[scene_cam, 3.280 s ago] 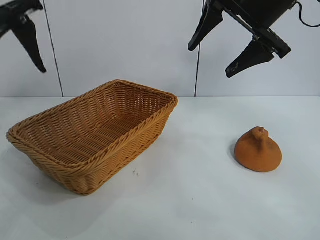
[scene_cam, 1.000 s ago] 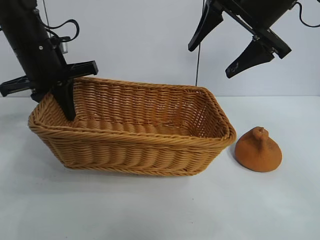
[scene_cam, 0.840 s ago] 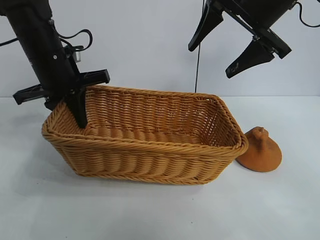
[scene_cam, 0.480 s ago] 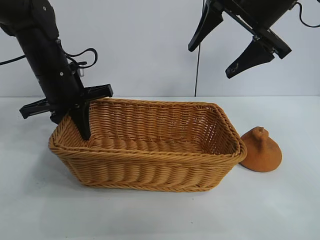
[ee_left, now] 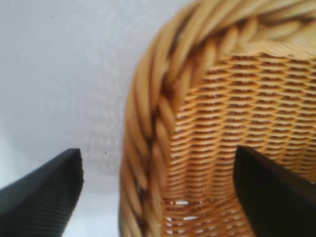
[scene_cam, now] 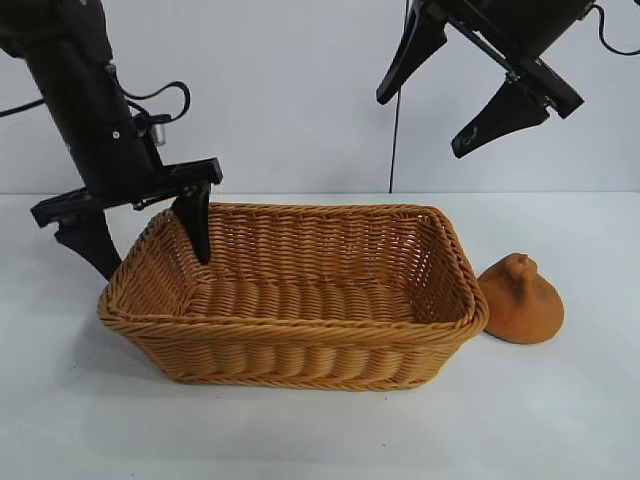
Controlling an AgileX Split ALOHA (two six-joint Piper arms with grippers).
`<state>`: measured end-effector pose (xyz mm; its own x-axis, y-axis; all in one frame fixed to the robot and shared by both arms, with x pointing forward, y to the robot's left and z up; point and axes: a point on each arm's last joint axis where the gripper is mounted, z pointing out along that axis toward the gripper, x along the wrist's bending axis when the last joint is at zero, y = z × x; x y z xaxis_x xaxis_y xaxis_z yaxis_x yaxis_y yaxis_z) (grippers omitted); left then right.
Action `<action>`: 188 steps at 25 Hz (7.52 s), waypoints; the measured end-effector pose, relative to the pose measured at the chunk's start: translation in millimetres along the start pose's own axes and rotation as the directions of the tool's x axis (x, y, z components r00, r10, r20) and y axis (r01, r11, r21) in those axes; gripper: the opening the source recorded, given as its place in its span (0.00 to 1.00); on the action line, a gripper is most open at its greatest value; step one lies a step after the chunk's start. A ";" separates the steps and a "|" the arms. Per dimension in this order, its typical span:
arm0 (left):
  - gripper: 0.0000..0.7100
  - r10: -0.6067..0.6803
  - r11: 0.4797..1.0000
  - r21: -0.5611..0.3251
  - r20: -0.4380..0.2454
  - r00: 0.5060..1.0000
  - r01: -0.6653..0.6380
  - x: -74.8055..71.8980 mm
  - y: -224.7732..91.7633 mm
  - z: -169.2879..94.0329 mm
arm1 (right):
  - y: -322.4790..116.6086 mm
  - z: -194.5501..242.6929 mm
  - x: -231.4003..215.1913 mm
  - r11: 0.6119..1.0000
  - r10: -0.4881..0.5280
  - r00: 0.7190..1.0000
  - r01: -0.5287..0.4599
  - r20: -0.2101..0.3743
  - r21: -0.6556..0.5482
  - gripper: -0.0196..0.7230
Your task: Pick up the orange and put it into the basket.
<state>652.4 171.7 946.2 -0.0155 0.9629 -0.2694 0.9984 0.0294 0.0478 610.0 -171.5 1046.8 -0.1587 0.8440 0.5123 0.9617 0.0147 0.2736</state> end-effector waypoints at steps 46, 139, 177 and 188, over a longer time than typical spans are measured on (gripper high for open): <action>0.87 0.046 0.924 -0.348 -0.301 0.952 -0.155 93.8 -288.4 -170.2 | -0.3 0.0 0.3 1.000 0.002 1.000 -0.002 -0.003 0.003 0.79; 0.87 0.087 0.497 -0.832 -0.234 0.968 -0.246 101.8 -410.1 -159.4 | -5.2 50.0 111.8 0.927 -0.375 0.895 0.357 0.242 0.114 0.03; 0.87 0.087 0.497 -0.832 -0.234 0.968 -0.246 101.8 -410.1 -159.4 | 41.9 21.1 126.1 0.892 -0.385 0.810 0.450 0.442 -0.047 0.96; 0.87 0.087 0.497 -0.832 -0.234 0.968 -0.246 101.8 -410.1 -159.4 | 90.2 -34.7 19.5 0.953 -0.139 0.821 0.264 0.553 -0.153 0.96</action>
<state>232.7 300.5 1052.5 0.0590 0.9978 -0.0311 0.4553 0.0008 0.8903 685.9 -172.3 1109.8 -0.1399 0.9878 -0.0677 0.8401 0.1546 0.5199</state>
